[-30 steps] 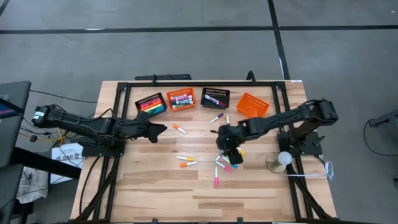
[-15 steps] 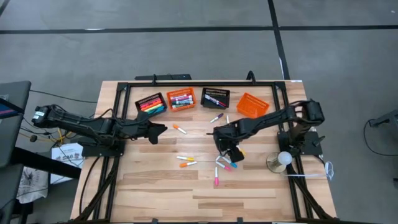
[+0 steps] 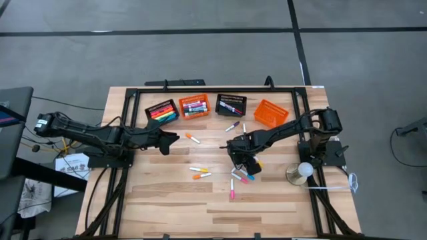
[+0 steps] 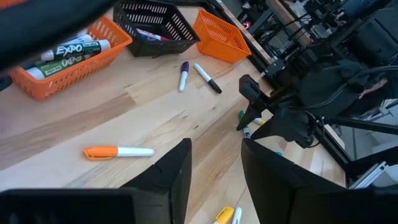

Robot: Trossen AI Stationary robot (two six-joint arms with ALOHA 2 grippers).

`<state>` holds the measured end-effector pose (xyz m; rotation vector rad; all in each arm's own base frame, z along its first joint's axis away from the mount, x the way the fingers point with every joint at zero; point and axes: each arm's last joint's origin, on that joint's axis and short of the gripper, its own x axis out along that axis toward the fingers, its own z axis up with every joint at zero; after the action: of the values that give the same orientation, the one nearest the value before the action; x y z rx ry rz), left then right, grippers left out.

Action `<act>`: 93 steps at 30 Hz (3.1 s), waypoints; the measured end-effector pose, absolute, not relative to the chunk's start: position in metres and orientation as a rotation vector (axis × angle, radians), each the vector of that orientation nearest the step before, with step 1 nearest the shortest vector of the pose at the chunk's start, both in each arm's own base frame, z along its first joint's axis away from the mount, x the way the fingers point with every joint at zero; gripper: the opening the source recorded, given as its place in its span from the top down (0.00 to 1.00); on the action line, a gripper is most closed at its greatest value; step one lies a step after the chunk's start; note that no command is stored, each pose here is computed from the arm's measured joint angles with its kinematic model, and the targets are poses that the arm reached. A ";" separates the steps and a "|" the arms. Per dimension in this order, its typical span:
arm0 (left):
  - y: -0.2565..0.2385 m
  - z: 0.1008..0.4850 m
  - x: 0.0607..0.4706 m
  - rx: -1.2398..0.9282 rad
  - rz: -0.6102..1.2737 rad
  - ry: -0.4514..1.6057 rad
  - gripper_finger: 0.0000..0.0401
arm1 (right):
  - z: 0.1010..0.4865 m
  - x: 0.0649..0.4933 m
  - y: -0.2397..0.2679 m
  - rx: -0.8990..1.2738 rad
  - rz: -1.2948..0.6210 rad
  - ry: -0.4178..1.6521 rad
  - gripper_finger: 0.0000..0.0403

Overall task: Pick & Place Markers
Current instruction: Put the green small marker pen into the right black bin

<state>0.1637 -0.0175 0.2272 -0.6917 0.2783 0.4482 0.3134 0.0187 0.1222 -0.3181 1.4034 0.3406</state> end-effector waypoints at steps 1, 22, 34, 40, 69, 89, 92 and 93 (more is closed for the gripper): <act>-0.018 0.227 0.164 -0.688 0.449 0.278 0.66 | 0.122 0.313 0.019 -0.316 0.337 1.404 0.62; -0.017 0.228 0.164 -0.675 0.453 0.263 0.66 | 0.122 0.315 0.008 -0.200 0.221 1.402 0.92; -0.017 0.229 0.165 -0.680 0.448 0.252 0.66 | 0.122 0.314 0.006 -0.166 0.190 1.407 0.91; -0.018 0.230 0.165 -0.683 0.445 0.246 0.66 | 0.122 0.315 0.006 -0.159 0.192 1.407 0.93; -0.018 0.231 0.165 -0.666 0.438 0.241 0.66 | 0.139 0.333 -0.027 0.123 0.222 1.291 0.92; -0.017 0.231 0.165 -0.581 0.426 0.259 0.66 | 0.162 0.331 -0.080 0.950 0.791 0.910 0.91; -0.017 0.231 0.165 -0.581 0.426 0.258 0.66 | 0.167 0.332 -0.089 1.044 0.864 0.852 0.91; -0.017 0.231 0.165 -0.581 0.426 0.258 0.66 | 0.169 0.333 -0.091 1.060 0.884 0.836 0.91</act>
<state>0.1653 -0.0175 0.2312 -0.5808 0.2584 0.4259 0.3334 -0.0910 0.1691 1.0600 0.8360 0.8836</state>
